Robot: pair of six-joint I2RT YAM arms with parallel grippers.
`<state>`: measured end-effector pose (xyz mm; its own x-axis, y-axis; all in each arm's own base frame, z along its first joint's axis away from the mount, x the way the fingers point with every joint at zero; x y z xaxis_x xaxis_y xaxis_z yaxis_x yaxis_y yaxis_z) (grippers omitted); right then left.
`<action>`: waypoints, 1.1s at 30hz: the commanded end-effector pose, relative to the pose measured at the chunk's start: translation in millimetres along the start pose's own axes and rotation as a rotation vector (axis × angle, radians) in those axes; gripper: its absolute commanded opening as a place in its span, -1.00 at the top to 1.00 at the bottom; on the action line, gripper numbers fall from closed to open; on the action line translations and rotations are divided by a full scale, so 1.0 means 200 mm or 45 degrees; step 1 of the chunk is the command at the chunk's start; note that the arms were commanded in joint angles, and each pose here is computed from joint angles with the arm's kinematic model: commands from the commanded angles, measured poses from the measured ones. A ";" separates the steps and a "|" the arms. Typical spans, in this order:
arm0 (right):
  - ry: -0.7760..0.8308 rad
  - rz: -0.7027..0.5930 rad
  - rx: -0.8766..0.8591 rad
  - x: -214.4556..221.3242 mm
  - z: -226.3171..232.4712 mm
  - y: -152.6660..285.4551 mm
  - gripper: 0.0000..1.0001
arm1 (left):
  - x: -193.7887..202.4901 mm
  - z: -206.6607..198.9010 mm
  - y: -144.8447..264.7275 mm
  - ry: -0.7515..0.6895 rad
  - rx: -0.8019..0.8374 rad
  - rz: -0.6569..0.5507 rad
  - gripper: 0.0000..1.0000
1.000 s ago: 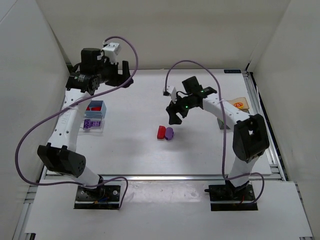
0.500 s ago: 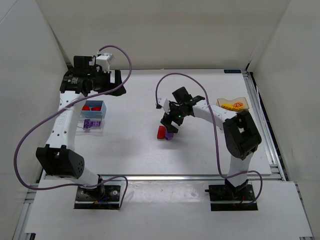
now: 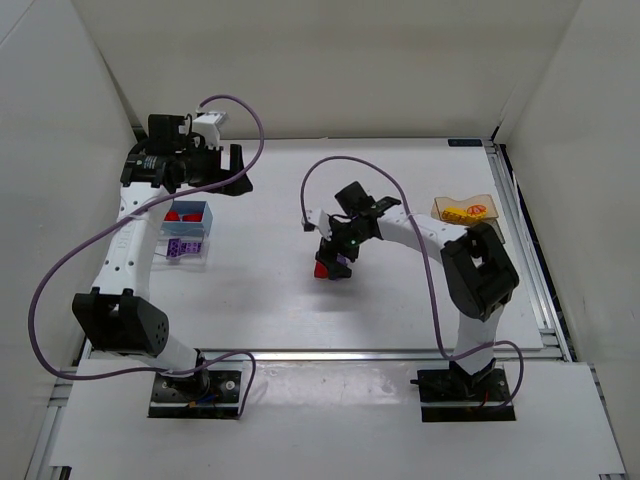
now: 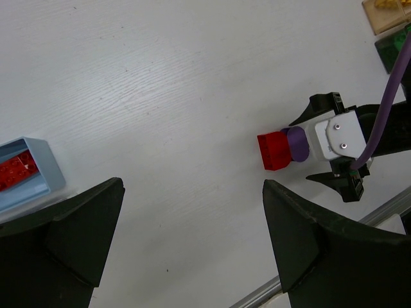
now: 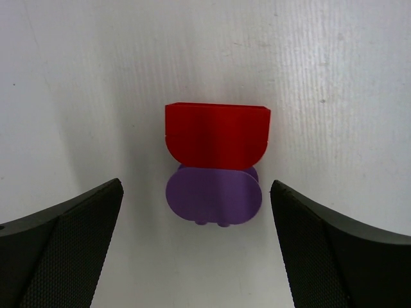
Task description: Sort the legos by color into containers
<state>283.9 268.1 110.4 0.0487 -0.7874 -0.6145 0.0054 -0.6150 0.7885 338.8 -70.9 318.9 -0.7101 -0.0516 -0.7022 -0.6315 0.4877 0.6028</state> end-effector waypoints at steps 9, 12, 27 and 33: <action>0.021 0.020 -0.070 -0.01 0.05 -0.15 -0.98 | 0.00 -0.02 0.04 -0.001 0.018 -0.009 -0.99; 0.016 0.046 -0.054 0.01 0.03 -0.18 -0.97 | 0.00 -0.01 0.04 -0.003 0.009 -0.009 -0.99; 0.002 0.051 -0.006 0.03 -0.03 -0.23 0.47 | 0.03 0.03 0.00 0.032 -0.009 0.037 -0.99; 0.010 0.066 0.013 0.04 -0.05 -0.23 1.00 | 0.02 0.03 -0.02 0.043 -0.002 0.044 -0.99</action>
<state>283.2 288.9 72.2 0.0381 -0.8169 -0.5755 0.0262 -0.5749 0.8178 341.5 -69.1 310.0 -0.7366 -0.0568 -0.6739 -0.6115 0.4817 0.6277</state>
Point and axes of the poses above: each gripper's point midway between its finger pads, its own y axis back along the fingers, its own z axis along the line the jaws close on, x = y × z, the point moved 6 cm from there along y, back along the fingers, and after that the axes turned 11 degrees about y, right-handed, at the moved point
